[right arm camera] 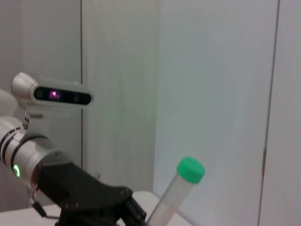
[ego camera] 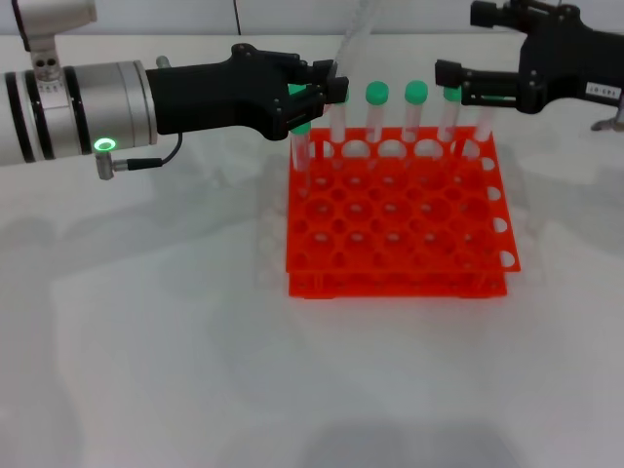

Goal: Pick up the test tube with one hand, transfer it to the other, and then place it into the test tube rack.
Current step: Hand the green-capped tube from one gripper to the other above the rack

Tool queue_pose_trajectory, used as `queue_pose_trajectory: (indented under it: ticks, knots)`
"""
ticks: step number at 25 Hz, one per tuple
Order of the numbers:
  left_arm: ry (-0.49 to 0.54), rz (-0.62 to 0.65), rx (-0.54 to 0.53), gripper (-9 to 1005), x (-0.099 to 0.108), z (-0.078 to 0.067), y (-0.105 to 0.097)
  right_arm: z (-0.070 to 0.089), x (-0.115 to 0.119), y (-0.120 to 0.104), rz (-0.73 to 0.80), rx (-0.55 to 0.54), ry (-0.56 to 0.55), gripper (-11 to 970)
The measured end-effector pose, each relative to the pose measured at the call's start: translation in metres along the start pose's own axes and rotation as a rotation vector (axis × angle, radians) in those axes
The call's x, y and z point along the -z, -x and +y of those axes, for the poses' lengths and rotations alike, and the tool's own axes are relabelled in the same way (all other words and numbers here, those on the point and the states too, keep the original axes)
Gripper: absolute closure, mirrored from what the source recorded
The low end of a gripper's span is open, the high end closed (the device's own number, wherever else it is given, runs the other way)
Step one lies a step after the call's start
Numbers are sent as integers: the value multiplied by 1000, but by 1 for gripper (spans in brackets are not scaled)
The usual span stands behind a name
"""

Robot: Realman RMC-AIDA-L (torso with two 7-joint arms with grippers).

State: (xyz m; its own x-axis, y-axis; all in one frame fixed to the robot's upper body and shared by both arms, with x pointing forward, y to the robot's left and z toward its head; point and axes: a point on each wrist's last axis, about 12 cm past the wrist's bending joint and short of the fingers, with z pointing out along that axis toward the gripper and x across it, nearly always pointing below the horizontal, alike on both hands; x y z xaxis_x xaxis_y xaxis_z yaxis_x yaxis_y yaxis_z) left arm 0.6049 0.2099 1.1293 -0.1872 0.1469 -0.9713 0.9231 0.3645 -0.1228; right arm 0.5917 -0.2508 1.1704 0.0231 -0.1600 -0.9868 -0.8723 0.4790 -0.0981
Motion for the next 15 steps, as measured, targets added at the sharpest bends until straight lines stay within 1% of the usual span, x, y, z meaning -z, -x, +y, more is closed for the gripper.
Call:
queue_pose_trajectory:
  ticks: [8, 15]
  knots:
    - [-1, 3, -10, 736, 1, 0, 0, -3, -6, 9, -35, 1, 5, 117]
    - [-19, 18, -22, 733, -3, -1, 1, -4, -11, 12, -47, 0, 7, 118]
